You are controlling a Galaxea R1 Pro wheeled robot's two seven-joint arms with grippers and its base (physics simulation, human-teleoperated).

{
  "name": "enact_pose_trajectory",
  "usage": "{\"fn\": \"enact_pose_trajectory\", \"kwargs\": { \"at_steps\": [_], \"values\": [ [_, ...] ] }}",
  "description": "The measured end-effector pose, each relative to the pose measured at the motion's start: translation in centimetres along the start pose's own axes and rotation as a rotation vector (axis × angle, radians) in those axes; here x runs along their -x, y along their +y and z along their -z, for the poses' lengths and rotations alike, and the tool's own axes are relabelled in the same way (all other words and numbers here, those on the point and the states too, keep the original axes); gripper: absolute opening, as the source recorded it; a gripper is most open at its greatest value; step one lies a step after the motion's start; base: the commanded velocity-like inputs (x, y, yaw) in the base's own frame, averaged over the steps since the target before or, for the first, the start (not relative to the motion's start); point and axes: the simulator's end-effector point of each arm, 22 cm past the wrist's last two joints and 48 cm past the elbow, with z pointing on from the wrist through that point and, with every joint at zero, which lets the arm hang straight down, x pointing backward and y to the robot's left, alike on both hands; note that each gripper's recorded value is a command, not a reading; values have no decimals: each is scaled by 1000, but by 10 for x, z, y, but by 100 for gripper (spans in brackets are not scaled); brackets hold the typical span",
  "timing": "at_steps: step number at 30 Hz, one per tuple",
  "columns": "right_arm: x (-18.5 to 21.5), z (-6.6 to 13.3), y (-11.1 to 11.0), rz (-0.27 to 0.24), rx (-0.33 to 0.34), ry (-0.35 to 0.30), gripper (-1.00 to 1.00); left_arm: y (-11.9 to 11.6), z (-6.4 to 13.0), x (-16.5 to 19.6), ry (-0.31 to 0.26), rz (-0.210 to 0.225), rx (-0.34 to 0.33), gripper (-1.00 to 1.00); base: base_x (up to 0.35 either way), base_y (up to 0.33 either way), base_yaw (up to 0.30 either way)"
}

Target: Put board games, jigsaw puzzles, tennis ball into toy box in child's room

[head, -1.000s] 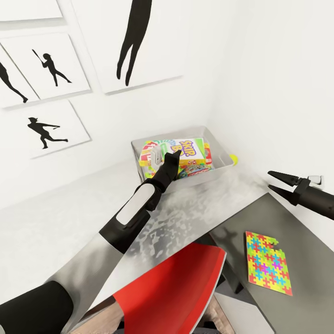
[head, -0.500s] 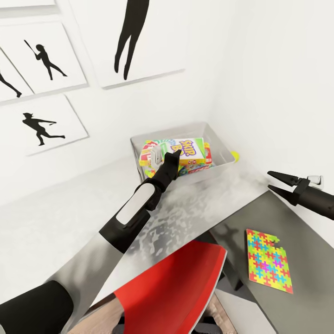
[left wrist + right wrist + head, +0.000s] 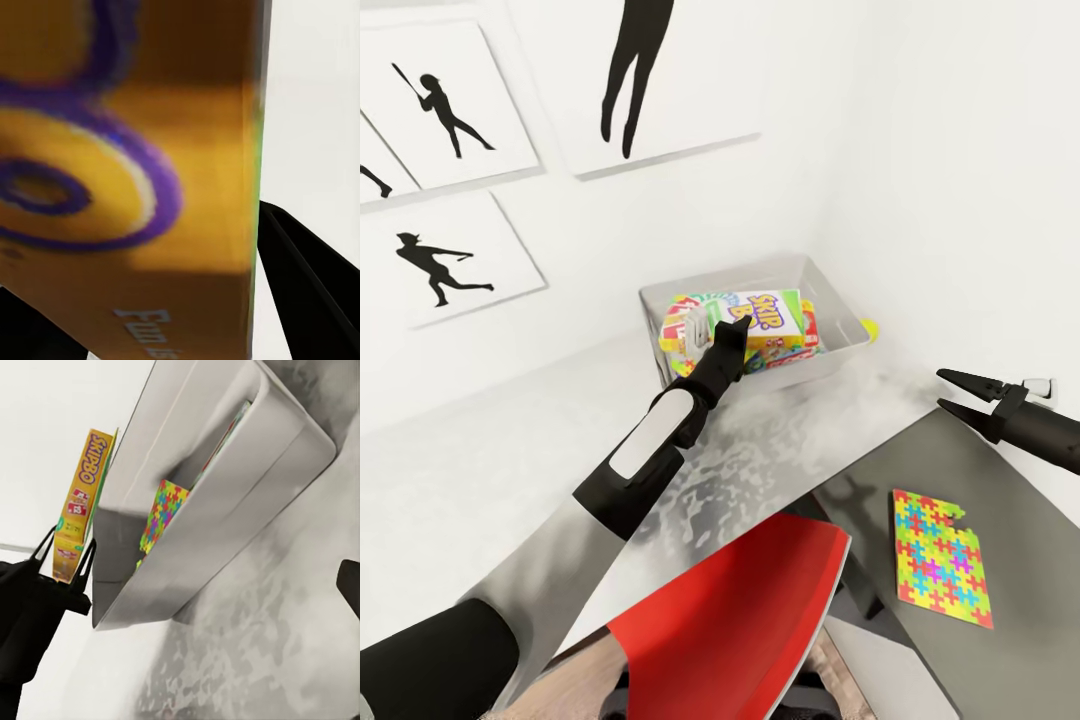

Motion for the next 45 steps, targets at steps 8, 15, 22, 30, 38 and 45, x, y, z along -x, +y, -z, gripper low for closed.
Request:
{"fn": "enact_pose_trajectory", "kwargs": {
  "at_steps": [8, 15, 22, 30, 38, 45],
  "values": [
    [-3, -3, -7, -8, -8, 7, 100, 8, -2, 1, 1, 5, 9, -100, 0, 0, 0],
    [-6, -6, -13, -16, -14, 12, 100, 16, -4, 1, 1, 10, 19, -100, 0, 0, 0],
    [-10, -9, -19, -25, -20, 19, 100, 25, -6, 2, 0, 15, 30, 100, 0, 0, 0],
    [-11, -9, -20, -27, -20, 20, 100, 21, -6, 2, -1, 12, 17, 100, 0, 0, 0],
    [-12, -10, -20, -28, -20, 22, 100, 21, -6, 1, 2, 12, 19, 100, 0, 0, 0],
    [-11, -10, -20, -28, -20, 20, 100, -8, -1, -9, 39, 26, -31, 100, 0, 0, 0]
  ]
}}
